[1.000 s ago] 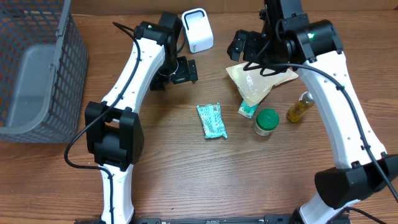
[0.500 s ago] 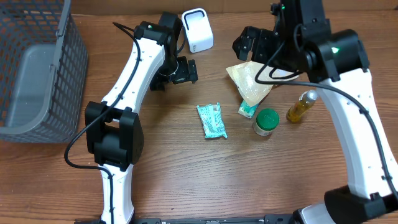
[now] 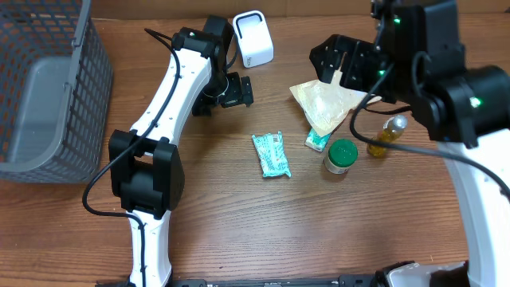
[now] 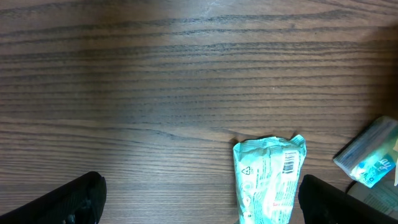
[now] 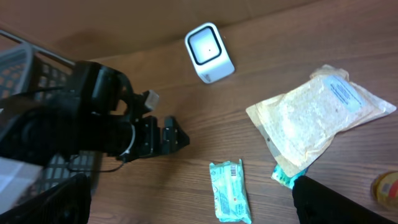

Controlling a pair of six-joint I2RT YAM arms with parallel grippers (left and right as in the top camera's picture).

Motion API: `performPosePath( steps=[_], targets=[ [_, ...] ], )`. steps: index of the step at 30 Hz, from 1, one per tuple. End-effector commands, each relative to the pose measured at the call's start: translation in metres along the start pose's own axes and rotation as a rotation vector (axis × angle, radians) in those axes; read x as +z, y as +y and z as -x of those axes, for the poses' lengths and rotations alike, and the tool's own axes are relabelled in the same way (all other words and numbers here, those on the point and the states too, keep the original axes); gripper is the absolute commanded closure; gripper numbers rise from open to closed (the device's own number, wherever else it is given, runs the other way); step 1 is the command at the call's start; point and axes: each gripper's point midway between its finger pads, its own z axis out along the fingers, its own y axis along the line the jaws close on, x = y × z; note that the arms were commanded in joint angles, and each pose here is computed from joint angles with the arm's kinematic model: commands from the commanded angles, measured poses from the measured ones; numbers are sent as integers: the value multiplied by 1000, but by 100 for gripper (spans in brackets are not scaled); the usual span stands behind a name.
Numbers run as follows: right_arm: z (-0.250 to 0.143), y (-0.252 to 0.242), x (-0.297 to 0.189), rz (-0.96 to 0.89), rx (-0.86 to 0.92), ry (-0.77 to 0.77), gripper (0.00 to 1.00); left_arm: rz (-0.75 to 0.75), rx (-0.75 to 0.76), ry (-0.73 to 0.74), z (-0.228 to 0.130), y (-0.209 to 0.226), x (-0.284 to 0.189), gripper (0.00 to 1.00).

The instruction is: Scan the item barcode

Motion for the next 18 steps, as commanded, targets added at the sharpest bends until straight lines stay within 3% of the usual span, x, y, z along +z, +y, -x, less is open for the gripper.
performPosePath(
  steps=[1,18],
  targets=[
    [9,10,-35,44,-13,-83,0,-8,19,-29,2,-5,-9,0],
    [-2,17,-153,142,-38,-316,0,-8,19,-29,2,-5,-9,0]
  ],
)
